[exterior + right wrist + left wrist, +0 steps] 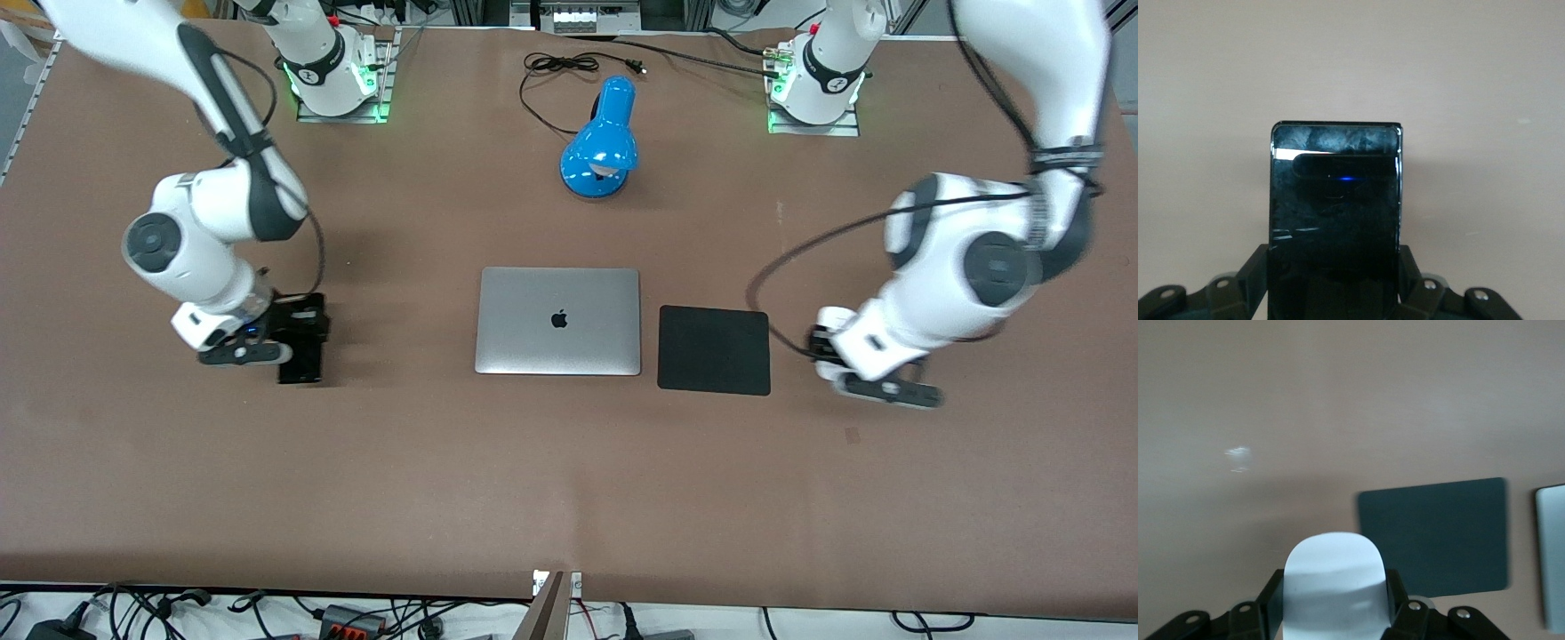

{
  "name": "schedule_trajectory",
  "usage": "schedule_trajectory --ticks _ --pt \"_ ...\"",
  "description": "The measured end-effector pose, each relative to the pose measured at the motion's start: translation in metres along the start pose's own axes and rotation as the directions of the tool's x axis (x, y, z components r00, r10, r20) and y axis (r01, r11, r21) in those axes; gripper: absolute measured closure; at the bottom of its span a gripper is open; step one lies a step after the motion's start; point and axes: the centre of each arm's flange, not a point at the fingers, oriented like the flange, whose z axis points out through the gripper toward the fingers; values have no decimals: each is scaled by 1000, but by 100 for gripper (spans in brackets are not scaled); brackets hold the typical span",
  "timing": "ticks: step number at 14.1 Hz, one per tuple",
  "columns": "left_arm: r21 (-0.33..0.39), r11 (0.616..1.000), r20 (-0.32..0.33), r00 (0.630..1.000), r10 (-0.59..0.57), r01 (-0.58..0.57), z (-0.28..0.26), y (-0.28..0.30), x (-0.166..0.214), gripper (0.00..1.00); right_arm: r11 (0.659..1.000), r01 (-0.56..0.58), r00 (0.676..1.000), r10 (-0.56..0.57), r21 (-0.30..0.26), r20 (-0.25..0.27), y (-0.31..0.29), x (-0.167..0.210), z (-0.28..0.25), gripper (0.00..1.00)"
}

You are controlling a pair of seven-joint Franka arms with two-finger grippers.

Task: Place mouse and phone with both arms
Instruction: 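Carry the phone toward the laptop while the left gripper carries the mouse, then release the phone beside the laptop while the left gripper releases the mouse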

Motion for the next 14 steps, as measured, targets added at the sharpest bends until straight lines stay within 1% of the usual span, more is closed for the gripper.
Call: schedule_trajectory --ticks 2,4,7,10,11,13,14 --pt "-1 999 -4 999 -45 45 26 55 -4 37 999 -36 999 35 6 19 -51 -8 12 21" --pt "21 998 -51 997 -61 62 70 84 -5 37 999 -49 998 49 11 38 -94 -16 37 21" --pt "18 996 -101 991 -88 91 133 93 -12 37 999 -45 998 44 26 41 -117 -24 73 21" --pt "-2 994 -117 988 -104 105 179 92 -21 37 999 -44 998 42 28 49 -121 -26 87 21" --pt "-9 994 -122 986 -111 111 189 92 -24 37 999 -46 998 44 29 48 -122 -26 87 21" --pt "-16 993 -135 984 -116 114 190 91 -24 37 997 -67 997 66 29 46 -128 -28 87 21" --pt "-17 993 -137 984 -117 115 190 91 -24 31 997 -77 996 76 31 44 -133 -29 89 21"
